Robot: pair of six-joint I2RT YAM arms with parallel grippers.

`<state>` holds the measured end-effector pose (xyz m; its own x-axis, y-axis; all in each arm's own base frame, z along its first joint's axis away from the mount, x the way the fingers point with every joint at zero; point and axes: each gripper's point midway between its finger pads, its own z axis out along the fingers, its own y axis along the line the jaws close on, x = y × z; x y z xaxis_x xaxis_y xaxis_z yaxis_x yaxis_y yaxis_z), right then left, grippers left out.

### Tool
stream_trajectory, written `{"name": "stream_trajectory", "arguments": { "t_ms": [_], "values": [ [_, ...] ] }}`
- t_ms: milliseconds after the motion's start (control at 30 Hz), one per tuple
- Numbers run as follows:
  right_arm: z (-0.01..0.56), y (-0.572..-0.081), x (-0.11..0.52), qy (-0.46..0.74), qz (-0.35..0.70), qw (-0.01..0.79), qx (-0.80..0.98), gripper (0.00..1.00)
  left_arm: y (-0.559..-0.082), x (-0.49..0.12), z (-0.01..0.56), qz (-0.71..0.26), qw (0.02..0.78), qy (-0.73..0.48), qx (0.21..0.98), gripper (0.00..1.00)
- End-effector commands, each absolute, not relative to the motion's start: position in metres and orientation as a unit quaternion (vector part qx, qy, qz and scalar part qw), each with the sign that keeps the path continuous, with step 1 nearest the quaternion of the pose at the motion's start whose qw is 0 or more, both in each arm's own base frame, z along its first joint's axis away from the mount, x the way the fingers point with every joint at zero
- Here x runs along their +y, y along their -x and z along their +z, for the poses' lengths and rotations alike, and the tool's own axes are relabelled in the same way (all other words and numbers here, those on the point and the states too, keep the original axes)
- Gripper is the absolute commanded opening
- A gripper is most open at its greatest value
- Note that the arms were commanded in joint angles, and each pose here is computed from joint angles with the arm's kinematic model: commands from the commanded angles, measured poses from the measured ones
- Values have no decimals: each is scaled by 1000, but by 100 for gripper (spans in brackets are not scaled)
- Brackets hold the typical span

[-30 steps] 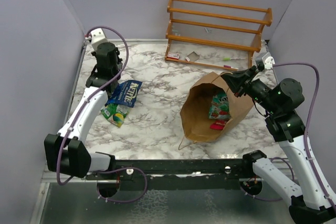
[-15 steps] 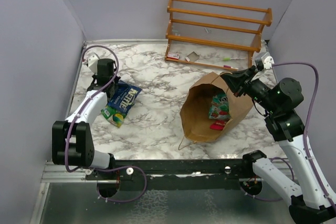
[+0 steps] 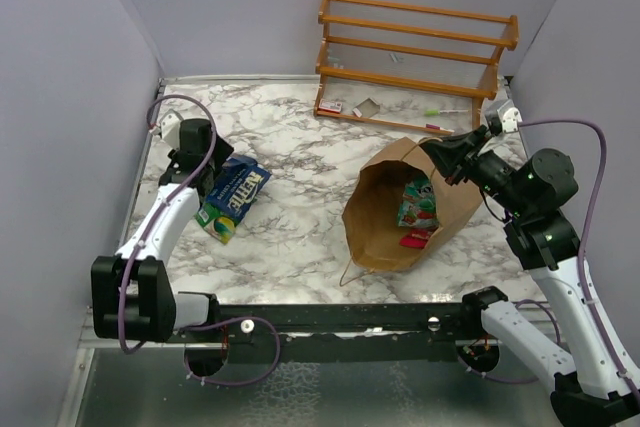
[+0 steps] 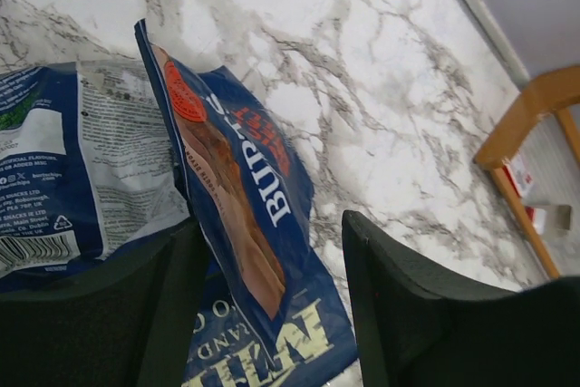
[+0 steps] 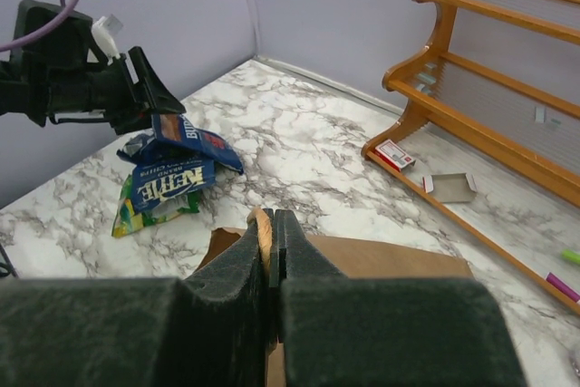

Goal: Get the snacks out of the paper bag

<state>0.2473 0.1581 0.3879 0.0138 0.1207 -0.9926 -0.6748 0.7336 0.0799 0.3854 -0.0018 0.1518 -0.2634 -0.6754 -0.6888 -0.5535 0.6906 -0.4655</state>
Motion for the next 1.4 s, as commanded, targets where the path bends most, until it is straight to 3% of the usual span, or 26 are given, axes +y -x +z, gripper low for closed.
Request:
{"name": "stream_trajectory", "arguments": {
  "t_ms": [0, 133, 200, 500, 733, 833, 1100, 1367],
  "values": [
    [392, -243, 158, 219, 296, 684, 629, 2, -381, -22, 198, -133, 496, 336, 790, 65],
    [389, -243, 160, 222, 299, 682, 630, 2, -373, -55, 233, -217, 526, 248, 784, 80],
    [388, -241, 161, 226, 303, 678, 630, 2, -366, -75, 250, -267, 539, 195, 775, 84],
    [366, -213, 180, 288, 356, 640, 617, 2, -305, -186, 291, -436, 522, -29, 732, 76],
    [286, -165, 218, 267, 573, 468, 618, 2, -264, -205, 268, -398, 541, -87, 736, 76],
    [263, -158, 222, 254, 609, 420, 624, 2, -253, -205, 261, -401, 537, -102, 735, 76],
    [292, -209, 204, 239, 466, 520, 674, 2, -198, -223, 251, -495, 511, -125, 691, 79],
    [296, -216, 202, 231, 456, 529, 677, 2, -147, -269, 223, -529, 493, -167, 670, 85]
  ]
}}
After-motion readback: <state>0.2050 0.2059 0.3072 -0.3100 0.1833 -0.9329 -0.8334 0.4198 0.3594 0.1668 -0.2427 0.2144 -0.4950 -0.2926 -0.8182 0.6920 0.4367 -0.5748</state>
